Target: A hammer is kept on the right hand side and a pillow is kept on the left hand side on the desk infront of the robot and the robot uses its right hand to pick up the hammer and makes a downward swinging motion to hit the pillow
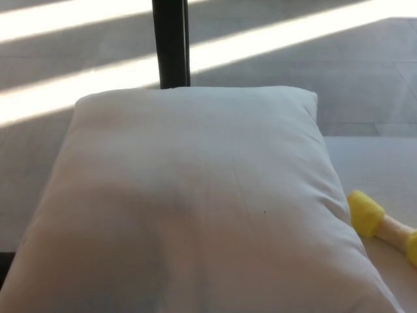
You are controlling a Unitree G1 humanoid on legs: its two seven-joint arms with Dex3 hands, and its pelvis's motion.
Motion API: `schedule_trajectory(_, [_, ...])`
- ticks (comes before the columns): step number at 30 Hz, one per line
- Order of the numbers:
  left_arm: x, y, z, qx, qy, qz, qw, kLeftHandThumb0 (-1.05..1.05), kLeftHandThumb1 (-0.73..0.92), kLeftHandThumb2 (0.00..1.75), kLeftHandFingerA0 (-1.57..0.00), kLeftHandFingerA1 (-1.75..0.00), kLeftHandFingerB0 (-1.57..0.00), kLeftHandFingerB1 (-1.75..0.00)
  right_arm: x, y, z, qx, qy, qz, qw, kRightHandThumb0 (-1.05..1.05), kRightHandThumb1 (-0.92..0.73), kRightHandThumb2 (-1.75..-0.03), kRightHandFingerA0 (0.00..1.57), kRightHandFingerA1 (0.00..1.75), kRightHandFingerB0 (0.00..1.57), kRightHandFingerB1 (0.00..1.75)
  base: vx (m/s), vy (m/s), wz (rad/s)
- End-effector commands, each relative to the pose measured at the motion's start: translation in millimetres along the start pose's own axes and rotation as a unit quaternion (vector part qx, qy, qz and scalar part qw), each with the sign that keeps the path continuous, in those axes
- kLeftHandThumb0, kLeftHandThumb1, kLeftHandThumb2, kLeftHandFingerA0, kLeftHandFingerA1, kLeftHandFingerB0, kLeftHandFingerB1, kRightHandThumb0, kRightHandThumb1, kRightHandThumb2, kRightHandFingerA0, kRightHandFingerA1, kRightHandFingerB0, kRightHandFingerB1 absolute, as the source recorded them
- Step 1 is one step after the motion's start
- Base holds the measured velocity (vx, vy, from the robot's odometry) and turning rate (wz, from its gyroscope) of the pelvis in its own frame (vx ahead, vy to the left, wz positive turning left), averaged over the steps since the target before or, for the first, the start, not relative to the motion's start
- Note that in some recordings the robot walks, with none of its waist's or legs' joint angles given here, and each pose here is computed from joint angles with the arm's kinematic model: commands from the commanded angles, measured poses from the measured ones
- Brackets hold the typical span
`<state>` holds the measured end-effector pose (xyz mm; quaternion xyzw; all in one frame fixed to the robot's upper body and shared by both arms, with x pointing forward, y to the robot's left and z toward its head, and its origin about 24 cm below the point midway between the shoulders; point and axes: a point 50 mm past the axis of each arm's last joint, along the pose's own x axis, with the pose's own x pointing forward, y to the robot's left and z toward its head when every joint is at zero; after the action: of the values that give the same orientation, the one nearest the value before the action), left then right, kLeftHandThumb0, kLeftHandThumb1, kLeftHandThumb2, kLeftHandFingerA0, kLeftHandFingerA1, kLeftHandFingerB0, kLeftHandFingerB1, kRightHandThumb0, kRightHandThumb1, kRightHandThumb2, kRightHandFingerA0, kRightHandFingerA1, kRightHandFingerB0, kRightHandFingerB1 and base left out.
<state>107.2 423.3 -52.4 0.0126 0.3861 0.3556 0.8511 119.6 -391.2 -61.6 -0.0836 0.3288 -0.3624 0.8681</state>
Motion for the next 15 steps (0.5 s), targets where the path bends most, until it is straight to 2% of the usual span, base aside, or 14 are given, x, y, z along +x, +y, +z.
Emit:
schedule_trajectory(1, [-0.5, 8.0, 1.4, -0.046, 0.006, 0.003, 0.999, -0.60, 0.63, 0.59, -0.62, -0.66, -0.57, -0.49, 0.7, -11.4, 4.0, 0.073, -0.012, -0.045, 0.996, -0.59, -0.51, -0.85, 0.47, 0.64, 0.37, 0.48, 0.00, 0.000, 0.00])
schedule_trajectory(2, [-0.5, 8.0, 1.4, -0.046, 0.006, 0.003, 0.999, -0.60, 0.63, 0.59, -0.62, -0.66, -0.57, -0.49, 0.7, -11.4, 3.9, 0.073, -0.012, -0.045, 0.996, -0.59, -0.51, -0.85, 0.47, 0.64, 0.37, 0.48, 0.00, 0.000, 0.00])
schedule_trajectory(3, [-0.3, 8.2, 3.6, -0.072, -0.003, 0.003, 0.997, -0.62, 0.63, 0.58, -0.62, -0.69, -0.54, -0.50, -1.3, -15.1, 7.9, 0.099, -0.024, -0.057, 0.993, -0.57, -0.62, -0.59, 0.51, 0.97, 0.39, 0.33, 0.00, 0.000, 0.00])
schedule_trajectory(4, [-1.3, 12.4, 1.5, -0.086, -0.002, 0.013, 0.996, -0.63, 0.62, 0.59, -0.61, -0.67, -0.53, -0.49, -1.3, -15.7, 8.0, 0.122, -0.022, -0.058, 0.991, -0.59, -0.63, -0.59, 0.38, 0.77, 0.35, 0.32, 0.00, 0.000, 0.00])
schedule_trajectory(5, [-0.8, 13.2, 5.8, -0.112, -0.015, 0.024, 0.993, -0.62, 0.63, 0.59, -0.57, -0.63, -0.56, -0.48, 1.2, -21.7, 17.1, 0.175, -0.027, -0.083, 0.981, -0.65, -0.65, -0.60, 0.55, 1.01, 0.33, 0.31, 0.00, 0.000, 0.00])
schedule_trajectory(7, [-0.4, 12.8, 7.6, -0.121, -0.020, 0.027, 0.992, -0.62, 0.63, 0.59, -0.57, -0.63, -0.56, -0.48, 2.3, -24.0, 21.2, 0.195, -0.029, -0.092, 0.976, -0.65, -0.65, -0.60, 0.55, 1.01, 0.33, 0.31, 0.00, 0.000, 0.00])
schedule_trajectory(8, [0.4, 11.2, 12.2, -0.132, -0.030, 0.028, 0.990, -0.62, 0.64, 0.59, -0.58, -0.65, -0.60, -0.51, 3.0, -26.2, 27.9, 0.223, -0.043, -0.099, 0.969, -0.61, -0.66, -0.60, 0.35, 0.66, 0.29, 0.30, 0.00, 0.000, 0.00])
schedule_trajectory(9, [1.9, 7.4, 21.2, -0.144, -0.046, 0.021, 0.988, -0.61, 0.66, 0.60, -0.59, -0.61, -0.58, -0.46, 5.8, -33.5, 44.0, 0.246, -0.075, -0.112, 0.960, -0.63, -0.71, -0.61, 0.17, 0.40, 0.24, 0.28, 0.00, 0.000, 0.00])
schedule_trajectory(10, [3.2, 2.1, 29.8, -0.142, -0.060, 0.007, 0.988, -0.62, 0.67, 0.60, -0.60, -0.60, -0.57, -0.47, 8.0, -39.5, 66.0, 0.274, -0.111, -0.118, 0.948, -0.71, -0.55, -0.87, 0.06, 0.36, 0.14, 0.41, 0.00, 0.000, 0.00])
schedule_trajectory(11, [4.2, -3.7, 38.2, -0.135, -0.074, -0.009, 0.988, -0.62, 0.67, 0.60, -0.60, -0.60, -0.57, -0.47, 8.6, -45.1, 90.0, 0.309, -0.148, -0.119, 0.932, -0.71, -0.55, -0.87, 0.06, 0.36, 0.14, 0.41, 0.00, 0.000, 0.00])
schedule_trajectory(13, [3.9, -4.5, 39.3, -0.131, -0.079, -0.018, 0.988, -0.62, 0.67, 0.60, -0.59, -0.61, -0.57, -0.49, 7.3, -46.0, 102.1, 0.309, -0.170, -0.116, 0.929, -0.72, -0.56, -0.89, 0.05, 0.34, 0.12, 0.40, 0.00, 0.000, 0.00])
schedule_trajectory(14, [4.0, -6.4, 40.8, -0.133, -0.081, -0.023, 0.988, -0.62, 0.65, 0.59, -0.61, -0.63, -0.60, -0.52, 4.8, -47.6, 119.8, 0.310, -0.199, -0.118, 0.922, -0.37, -0.42, -1.01, 0.02, 0.52, 0.00, 0.47, 0.00, 0.000, 0.00])
schedule_trajectory(15, [4.1, -7.0, 40.9, -0.132, -0.080, -0.024, 0.988, -0.60, 0.67, 0.60, -0.63, -0.68, -0.59, -0.52, 1.3, -48.7, 140.8, 0.318, -0.236, -0.116, 0.911, -0.38, -0.37, -0.99, 0.03, 0.53, 0.00, 0.49, 0.00, 0.000, 0.00])
